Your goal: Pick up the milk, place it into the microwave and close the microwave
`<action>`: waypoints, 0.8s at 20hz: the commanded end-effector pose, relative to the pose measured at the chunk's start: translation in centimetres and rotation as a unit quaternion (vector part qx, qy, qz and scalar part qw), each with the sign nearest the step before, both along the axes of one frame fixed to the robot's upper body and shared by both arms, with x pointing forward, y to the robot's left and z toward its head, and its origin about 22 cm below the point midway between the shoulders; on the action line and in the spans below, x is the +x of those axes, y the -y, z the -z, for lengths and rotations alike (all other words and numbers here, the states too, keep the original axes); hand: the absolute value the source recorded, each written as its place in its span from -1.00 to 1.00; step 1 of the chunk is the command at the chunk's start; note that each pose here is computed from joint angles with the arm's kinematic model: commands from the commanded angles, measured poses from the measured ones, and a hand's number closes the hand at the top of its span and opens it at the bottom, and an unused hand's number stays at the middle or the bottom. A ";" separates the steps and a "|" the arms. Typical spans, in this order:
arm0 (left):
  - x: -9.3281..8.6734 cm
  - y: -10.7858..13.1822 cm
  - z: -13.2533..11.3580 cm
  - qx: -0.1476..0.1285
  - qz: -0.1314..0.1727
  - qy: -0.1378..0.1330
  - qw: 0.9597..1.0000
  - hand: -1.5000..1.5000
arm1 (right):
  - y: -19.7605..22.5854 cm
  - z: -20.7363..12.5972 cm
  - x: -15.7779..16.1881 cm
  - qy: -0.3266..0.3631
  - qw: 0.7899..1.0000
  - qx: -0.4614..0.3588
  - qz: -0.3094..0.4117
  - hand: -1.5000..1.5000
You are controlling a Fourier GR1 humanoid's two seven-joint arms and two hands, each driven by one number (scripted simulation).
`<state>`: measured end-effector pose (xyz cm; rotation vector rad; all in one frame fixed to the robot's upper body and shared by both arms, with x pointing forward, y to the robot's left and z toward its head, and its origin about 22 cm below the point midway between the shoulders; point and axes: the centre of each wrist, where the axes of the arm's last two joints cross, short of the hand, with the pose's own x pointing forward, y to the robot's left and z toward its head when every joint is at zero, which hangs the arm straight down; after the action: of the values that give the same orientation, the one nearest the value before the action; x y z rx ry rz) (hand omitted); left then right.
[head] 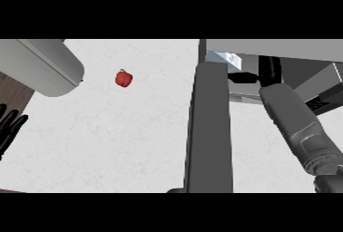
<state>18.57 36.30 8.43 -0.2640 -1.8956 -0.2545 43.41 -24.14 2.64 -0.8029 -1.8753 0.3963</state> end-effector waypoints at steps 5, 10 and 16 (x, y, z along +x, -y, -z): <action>0.1 2.0 0.6 -0.008 0.041 0.004 0.999 -1.00 | 0.5 2.9 -1.6 -0.009 0.989 0.130 -0.063 -1.00; 0.8 4.3 0.6 -0.005 0.060 -0.004 0.998 1.00 | 1.0 5.7 -3.5 -0.029 0.980 0.183 -0.077 -1.00; 0.6 5.5 1.4 -0.015 0.095 -0.023 0.995 1.00 | -0.5 7.3 -4.4 -0.058 0.953 0.264 -0.135 -1.00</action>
<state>19.37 31.41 7.33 -0.4275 -1.8546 -0.3260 39.56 -24.22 -3.75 -0.2677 -1.8724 0.1363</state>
